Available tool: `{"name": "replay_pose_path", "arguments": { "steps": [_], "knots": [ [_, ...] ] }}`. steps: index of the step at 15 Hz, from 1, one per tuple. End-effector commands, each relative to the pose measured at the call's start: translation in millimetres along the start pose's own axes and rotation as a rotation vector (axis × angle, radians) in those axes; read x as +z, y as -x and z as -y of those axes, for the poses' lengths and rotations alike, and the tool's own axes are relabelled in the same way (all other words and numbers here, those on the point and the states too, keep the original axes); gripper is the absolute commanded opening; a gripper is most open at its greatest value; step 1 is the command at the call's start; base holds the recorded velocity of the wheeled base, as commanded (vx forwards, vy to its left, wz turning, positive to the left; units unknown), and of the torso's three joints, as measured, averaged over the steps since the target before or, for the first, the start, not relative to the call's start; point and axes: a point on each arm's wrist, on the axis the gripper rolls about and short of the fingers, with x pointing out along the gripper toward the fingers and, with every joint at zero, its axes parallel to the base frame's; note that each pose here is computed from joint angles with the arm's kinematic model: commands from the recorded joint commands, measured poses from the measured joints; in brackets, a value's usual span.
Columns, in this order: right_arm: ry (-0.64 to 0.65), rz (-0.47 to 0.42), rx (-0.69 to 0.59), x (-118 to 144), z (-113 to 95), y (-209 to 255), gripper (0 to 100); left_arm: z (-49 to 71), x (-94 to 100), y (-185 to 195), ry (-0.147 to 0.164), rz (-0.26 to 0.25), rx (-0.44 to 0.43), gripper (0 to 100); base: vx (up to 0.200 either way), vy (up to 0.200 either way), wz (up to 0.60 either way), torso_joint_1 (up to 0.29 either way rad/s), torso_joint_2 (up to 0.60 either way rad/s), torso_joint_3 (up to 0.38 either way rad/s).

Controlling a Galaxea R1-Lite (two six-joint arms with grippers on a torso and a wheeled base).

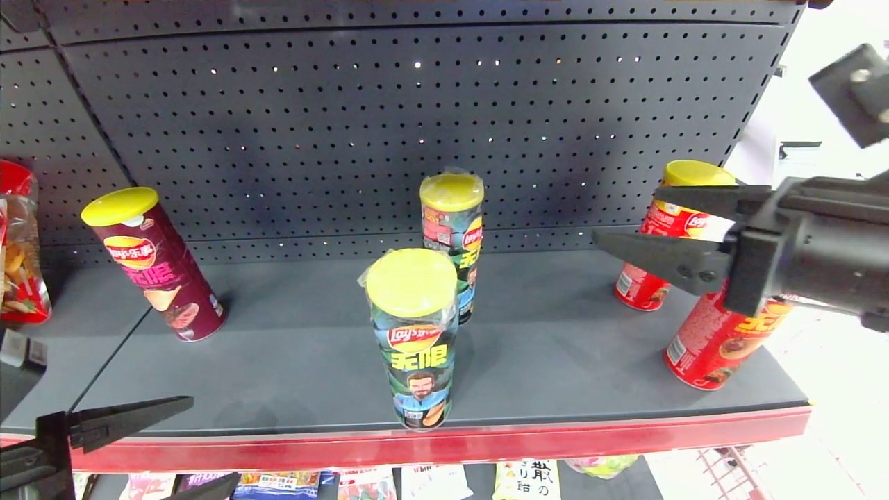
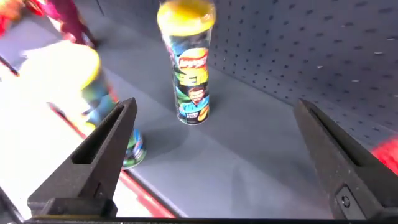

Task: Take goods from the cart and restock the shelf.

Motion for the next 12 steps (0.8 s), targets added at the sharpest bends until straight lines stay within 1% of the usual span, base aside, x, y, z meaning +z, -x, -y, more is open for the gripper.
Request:
{"name": "replay_pose_path", "arguments": {
  "steps": [1, 2, 5, 6, 7, 9, 10, 12],
  "knots": [
    [-0.006, 0.103, -0.012, -5.6, 0.3, 61.9, 100, -8.5, -1.9, -13.3, 0.006, -0.070, 0.008, 100, 0.000, 0.000, 0.00, 0.000, 0.00, 0.000],
    [-0.007, 0.124, -0.038, -12.3, 1.7, 80.7, 100, -11.6, -2.7, -18.0, 0.002, -0.095, 0.014, 100, 0.000, 0.000, 0.00, 0.000, 0.00, 0.000],
    [-0.018, 0.185, -0.202, -27.4, 10.9, 120.0, 100, -21.6, 0.4, -33.4, -0.001, -0.156, 0.029, 100, 0.000, 0.000, 0.00, 0.000, 0.00, 0.000],
    [-0.018, 0.194, -0.227, -29.3, 11.9, 124.9, 100, -22.7, 0.3, -36.2, -0.006, -0.168, 0.024, 100, 0.000, 0.000, 0.00, 0.000, 0.00, 0.000],
    [-0.022, 0.200, -0.292, -37.6, 13.6, 136.2, 100, -24.1, 0.6, -45.1, -0.010, -0.202, 0.014, 100, 0.000, 0.000, 0.00, 0.000, 0.00, 0.000],
    [-0.026, 0.188, -0.339, -55.0, 12.4, 145.3, 100, -25.6, 0.8, -59.0, -0.011, -0.256, 0.009, 100, 0.000, 0.000, 0.00, 0.000, 0.00, 0.000],
    [-0.026, 0.191, -0.351, -59.7, 11.5, 149.2, 100, -26.7, 2.9, -66.9, -0.017, -0.270, 0.002, 100, 0.000, 0.000, 0.00, 0.000, 0.00, 0.000],
    [-0.028, 0.188, -0.360, -61.4, 11.2, 151.1, 100, -28.8, 4.4, -79.1, -0.031, -0.274, -0.004, 100, 0.000, 0.000, 0.00, 0.000, 0.00, 0.000]
  ]
}}
